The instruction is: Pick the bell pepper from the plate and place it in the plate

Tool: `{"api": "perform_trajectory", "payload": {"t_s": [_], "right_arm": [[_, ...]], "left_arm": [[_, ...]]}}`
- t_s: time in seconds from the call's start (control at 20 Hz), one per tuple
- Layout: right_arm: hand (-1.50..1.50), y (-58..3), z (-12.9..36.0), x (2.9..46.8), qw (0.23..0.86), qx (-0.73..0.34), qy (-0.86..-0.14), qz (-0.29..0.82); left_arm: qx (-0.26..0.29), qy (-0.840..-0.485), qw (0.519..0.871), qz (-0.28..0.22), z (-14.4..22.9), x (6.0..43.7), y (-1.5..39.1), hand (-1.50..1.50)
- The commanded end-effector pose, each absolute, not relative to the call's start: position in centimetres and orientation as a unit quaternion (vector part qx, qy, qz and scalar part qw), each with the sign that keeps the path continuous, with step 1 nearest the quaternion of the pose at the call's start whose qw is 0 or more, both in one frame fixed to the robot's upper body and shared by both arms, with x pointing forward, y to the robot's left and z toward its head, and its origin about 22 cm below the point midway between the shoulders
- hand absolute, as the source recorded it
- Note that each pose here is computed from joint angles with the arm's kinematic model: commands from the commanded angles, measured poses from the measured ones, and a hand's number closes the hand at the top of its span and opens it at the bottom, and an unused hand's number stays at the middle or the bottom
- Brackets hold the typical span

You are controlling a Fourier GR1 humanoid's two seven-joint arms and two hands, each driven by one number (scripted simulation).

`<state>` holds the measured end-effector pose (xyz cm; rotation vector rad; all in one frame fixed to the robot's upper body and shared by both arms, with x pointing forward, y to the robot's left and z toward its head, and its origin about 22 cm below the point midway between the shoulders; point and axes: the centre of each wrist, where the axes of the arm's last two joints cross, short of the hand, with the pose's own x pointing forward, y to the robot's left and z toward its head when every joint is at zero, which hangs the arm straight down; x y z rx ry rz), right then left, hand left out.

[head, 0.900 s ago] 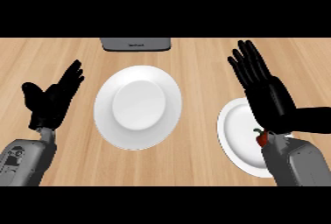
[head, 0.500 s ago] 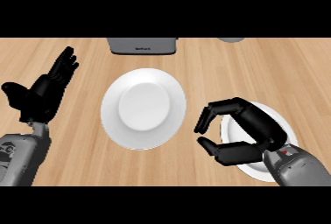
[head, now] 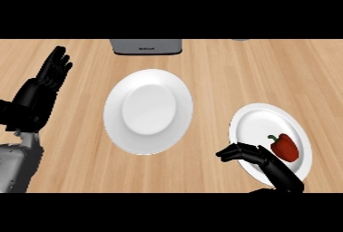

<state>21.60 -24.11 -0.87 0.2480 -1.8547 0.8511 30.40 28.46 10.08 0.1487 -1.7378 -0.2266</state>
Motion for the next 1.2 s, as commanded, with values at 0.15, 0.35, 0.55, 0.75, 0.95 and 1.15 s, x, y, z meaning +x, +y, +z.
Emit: {"api": "perform_trajectory", "payload": {"t_s": [0.15,0.35,0.55,0.75,0.95,1.15], "right_arm": [[-1.5,-30.7,0.2,22.2,0.456,0.089,-0.828,0.315],[-1.5,-31.5,5.3,22.2,0.454,0.008,-0.805,0.383],[-1.5,-34.4,10.0,22.9,0.465,-0.108,-0.728,0.492],[-1.5,-33.8,12.1,22.6,0.489,-0.173,-0.625,0.584],[-1.5,-32.7,14.4,22.0,0.501,-0.197,-0.523,0.661],[-1.5,-30.7,13.4,22.0,0.516,-0.211,-0.475,0.681]], "left_arm": [[0.069,-0.763,0.636,-0.097,10.7,30.1,27.9,0.0],[0.06,-0.76,0.64,-0.098,10.3,28.7,27.7,0.0],[0.072,-0.762,0.637,-0.094,9.7,29.8,29.1,0.0],[0.067,-0.76,0.638,-0.106,10.8,29.7,28.2,0.0],[0.068,-0.768,0.628,-0.101,10.6,30.2,27.1,0.0],[0.058,-0.769,0.629,-0.097,10.5,30.5,26.9,0.0]]}}
